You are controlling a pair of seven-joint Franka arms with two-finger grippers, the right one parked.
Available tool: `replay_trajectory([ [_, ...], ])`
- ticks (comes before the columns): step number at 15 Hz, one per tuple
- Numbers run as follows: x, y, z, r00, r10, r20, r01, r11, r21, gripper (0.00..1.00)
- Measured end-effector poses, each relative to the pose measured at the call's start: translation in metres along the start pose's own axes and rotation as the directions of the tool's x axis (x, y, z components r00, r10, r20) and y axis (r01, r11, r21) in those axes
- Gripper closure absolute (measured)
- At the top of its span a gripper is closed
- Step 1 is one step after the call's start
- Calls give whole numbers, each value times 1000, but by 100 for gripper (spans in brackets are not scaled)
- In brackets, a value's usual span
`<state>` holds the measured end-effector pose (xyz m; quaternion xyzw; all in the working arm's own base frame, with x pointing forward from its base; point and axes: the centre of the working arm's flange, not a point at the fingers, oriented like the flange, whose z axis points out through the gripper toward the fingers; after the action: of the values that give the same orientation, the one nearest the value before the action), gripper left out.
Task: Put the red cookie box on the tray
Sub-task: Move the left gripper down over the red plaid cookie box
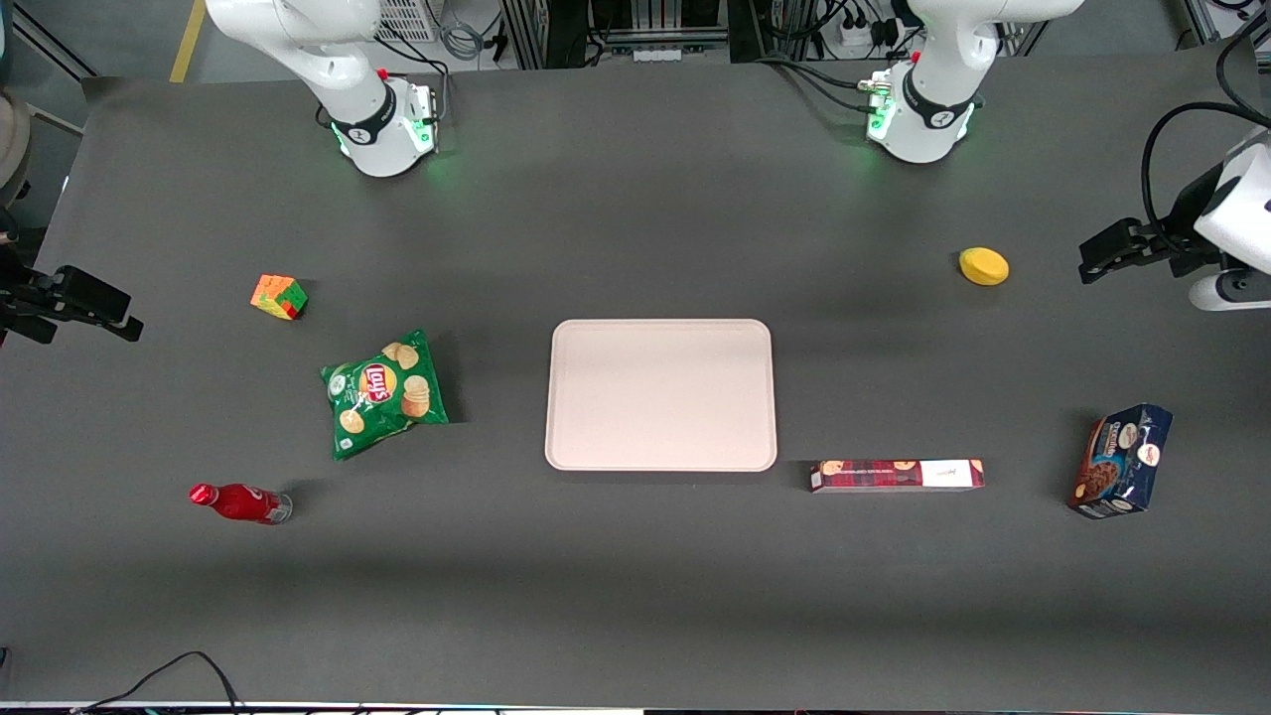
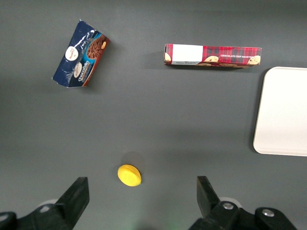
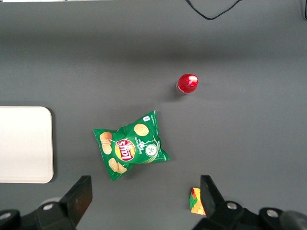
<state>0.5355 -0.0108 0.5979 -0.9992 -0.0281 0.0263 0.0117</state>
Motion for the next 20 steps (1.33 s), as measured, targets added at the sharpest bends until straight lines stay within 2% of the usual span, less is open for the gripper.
replay_trajectory([
  [5, 0, -2, -1, 1000, -4, -2, 4, 1000, -1, 0],
  [7, 0, -1, -1, 1000, -14, -1, 14, 1000, -14, 0],
  [10, 5, 6, 4, 989, -150, 0, 149, 987, -62, 0],
  [12, 15, 18, 12, 957, -289, -2, 288, 954, -81, 1],
  [14, 30, 42, 31, 894, -448, 0, 446, 891, -92, 4],
  [18, 79, 73, 105, 735, -678, 4, 673, 729, -124, 0],
  [20, 106, 80, 156, 620, -785, 11, 777, 612, -145, 0],
])
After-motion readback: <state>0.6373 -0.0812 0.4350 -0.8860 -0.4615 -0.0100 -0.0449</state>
